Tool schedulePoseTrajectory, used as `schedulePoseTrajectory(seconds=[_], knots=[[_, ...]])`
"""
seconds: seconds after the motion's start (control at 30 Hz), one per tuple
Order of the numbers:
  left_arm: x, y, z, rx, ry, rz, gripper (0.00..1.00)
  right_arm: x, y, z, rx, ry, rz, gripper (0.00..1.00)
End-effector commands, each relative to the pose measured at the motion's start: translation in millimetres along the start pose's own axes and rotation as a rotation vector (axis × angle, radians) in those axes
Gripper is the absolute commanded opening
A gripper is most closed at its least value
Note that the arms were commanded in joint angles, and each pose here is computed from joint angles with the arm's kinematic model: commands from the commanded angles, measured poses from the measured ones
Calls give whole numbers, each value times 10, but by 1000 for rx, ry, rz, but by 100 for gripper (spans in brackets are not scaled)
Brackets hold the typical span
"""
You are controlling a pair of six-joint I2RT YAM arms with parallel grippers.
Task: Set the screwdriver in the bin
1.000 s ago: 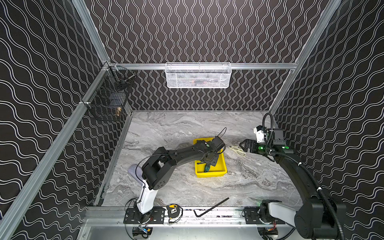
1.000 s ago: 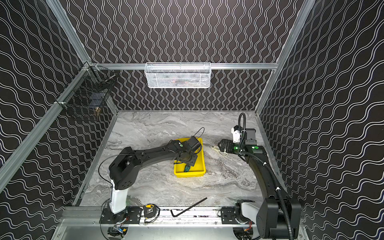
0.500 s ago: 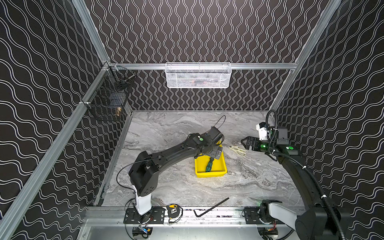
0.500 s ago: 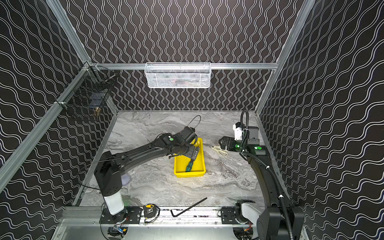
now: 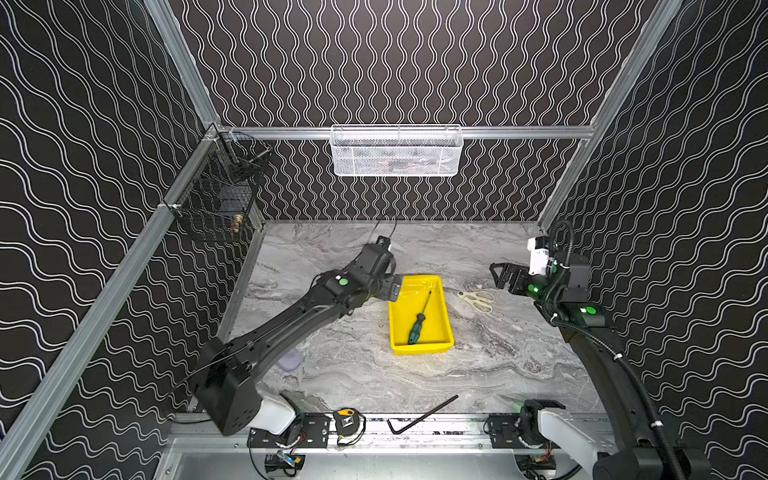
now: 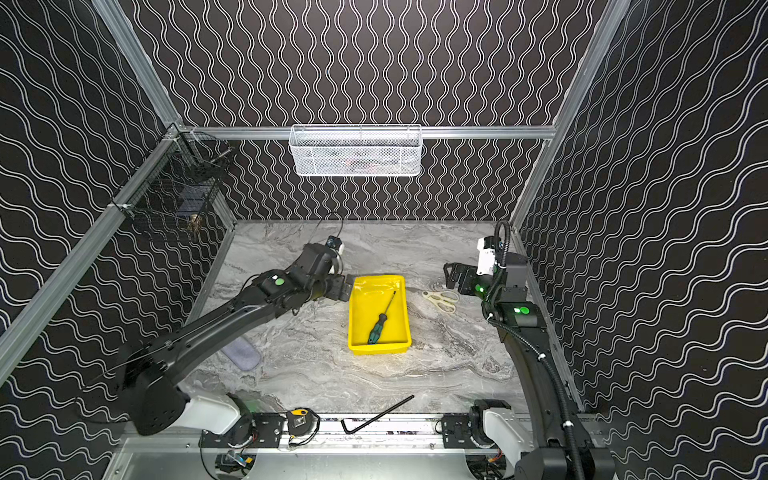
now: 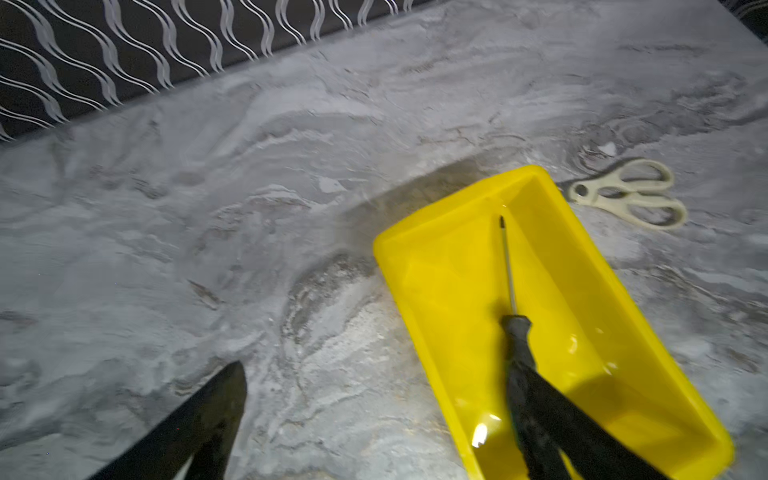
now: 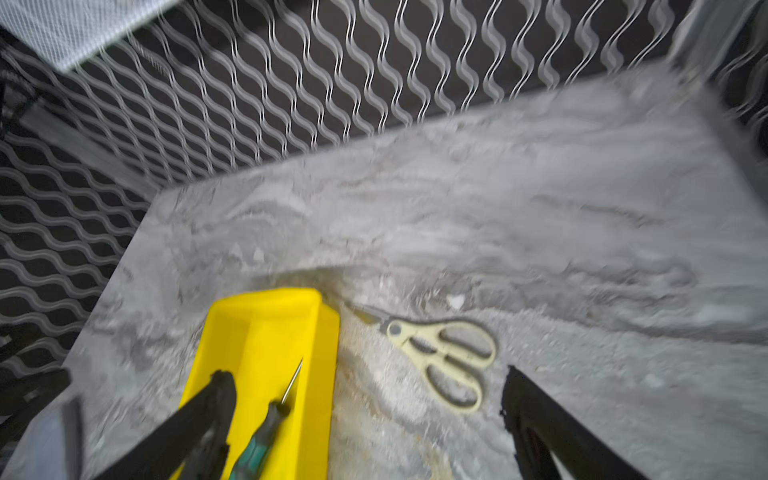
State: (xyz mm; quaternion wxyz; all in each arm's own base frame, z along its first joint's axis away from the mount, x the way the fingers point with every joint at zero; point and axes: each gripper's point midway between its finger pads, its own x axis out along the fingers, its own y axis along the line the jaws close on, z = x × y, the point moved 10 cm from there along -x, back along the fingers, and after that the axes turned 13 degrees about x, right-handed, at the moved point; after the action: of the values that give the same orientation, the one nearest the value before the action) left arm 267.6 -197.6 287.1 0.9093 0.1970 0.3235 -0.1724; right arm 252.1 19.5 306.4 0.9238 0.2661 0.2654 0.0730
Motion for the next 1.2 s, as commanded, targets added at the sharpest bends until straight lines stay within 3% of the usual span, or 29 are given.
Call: schedulePoseTrajectory(seconds=[0.0,0.1,0.33,0.43,0.73,1.17], knots=[[-80,220,3,13,-166,242,99,-102,-9,157,23,-194,-62,100],[-53,367,-174,19,-235,347,99,-180,-47,188,21,-264,-127,100],[100,707,-607,59,-357,320,99,-25,-218,-12,-155,-328,-132,100],[184,872,-831,9,-328,383,99,81,-358,-182,-228,-400,-127,100],[555,1272,-1556,-133,-290,435,99,508,-858,-663,-253,-472,-236,100],[891,1352,-1968,-169,-331,396,99,782,-1114,-993,-243,-515,-197,100]])
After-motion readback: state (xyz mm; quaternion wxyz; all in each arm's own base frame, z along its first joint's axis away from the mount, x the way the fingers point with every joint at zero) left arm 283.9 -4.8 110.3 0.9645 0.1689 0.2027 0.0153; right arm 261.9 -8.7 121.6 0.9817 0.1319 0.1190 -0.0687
